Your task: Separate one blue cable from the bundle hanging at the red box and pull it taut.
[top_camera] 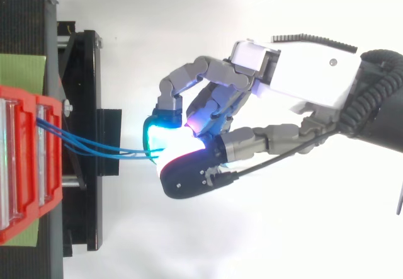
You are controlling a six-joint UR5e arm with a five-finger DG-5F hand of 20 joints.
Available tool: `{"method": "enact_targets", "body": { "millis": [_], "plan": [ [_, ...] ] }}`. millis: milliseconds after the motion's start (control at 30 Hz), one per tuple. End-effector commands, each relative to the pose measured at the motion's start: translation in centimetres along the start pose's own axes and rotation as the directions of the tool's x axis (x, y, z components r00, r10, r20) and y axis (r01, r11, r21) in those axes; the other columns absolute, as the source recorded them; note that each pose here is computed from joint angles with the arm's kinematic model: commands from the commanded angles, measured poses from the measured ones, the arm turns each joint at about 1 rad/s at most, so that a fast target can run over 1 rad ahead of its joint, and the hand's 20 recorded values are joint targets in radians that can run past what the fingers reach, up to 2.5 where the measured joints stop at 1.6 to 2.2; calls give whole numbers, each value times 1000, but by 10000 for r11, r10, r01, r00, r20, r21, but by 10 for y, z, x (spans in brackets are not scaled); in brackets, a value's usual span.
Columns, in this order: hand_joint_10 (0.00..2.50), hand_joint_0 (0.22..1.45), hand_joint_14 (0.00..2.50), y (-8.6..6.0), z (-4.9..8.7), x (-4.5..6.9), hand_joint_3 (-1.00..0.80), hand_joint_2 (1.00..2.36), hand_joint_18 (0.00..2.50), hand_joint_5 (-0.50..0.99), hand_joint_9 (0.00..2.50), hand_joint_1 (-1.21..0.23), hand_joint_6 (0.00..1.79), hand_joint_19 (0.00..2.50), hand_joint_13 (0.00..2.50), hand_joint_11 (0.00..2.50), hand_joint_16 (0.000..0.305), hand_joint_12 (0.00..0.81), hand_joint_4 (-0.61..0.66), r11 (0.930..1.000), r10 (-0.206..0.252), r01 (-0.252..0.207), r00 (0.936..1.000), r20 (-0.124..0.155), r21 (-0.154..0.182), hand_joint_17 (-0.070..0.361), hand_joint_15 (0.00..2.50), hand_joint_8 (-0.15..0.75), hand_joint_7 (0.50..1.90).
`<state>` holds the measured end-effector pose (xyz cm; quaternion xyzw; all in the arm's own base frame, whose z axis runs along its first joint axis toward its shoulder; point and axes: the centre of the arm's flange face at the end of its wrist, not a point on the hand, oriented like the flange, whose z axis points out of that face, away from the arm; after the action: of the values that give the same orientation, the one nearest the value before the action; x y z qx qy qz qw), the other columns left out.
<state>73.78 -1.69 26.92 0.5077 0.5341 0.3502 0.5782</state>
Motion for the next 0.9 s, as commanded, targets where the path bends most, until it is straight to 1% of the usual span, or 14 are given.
{"method": "enact_targets", "body": {
  "millis": [0, 33, 100, 300, 467, 500, 667, 867],
  "plan": [
    [22, 597, 24, 1, 0, 0, -500, 1000, 669, -220, 1155, -489, 863, 582, 1282, 1346, 54, 321, 136, 10000, -1, 1, 10000, 12, -9, 122, 1330, 282, 1029],
    [22, 606, 25, -1, 0, 0, -500, 1000, 672, -220, 1156, -491, 862, 584, 1282, 1354, 54, 320, 131, 10000, -13, 13, 10000, 5, 19, 122, 1335, 275, 1036],
    [22, 617, 26, 1, 0, 0, -404, 1010, 671, -219, 1160, -548, 866, 584, 1281, 1363, 54, 318, 124, 10000, -1, 1, 10000, 12, -9, 122, 1338, 279, 1042],
    [21, 619, 24, 0, 0, -2, -261, 1022, 669, -222, 1157, -645, 875, 584, 1279, 1369, 54, 321, 104, 10000, 1, -1, 10000, 56, 2, 123, 1333, 276, 1084],
    [20, 624, 24, -2, 1, -3, -225, 1024, 668, -224, 1145, -684, 881, 581, 1279, 1379, 54, 321, 89, 10000, 12, -12, 10000, 83, 24, 123, 1334, 275, 1079],
    [22, 632, 24, -2, 1, -4, -239, 1023, 667, -229, 1131, -708, 887, 581, 1276, 1380, 54, 316, 96, 10000, 12, -12, 10000, 98, 27, 122, 1339, 272, 1051],
    [20, 664, 25, -2, 1, -5, -331, 1016, 653, -233, 1100, -775, 888, 565, 1257, 1387, 54, 320, 100, 10000, 7, -7, 9999, 109, 45, 121, 1325, 264, 1031],
    [19, 697, 25, -1, 1, -4, -445, 1006, 646, -235, 1094, -790, 887, 556, 1250, 1378, 53, 318, 100, 10000, 10, -10, 9999, 104, 0, 119, 1320, 266, 1014]
  ]
}}
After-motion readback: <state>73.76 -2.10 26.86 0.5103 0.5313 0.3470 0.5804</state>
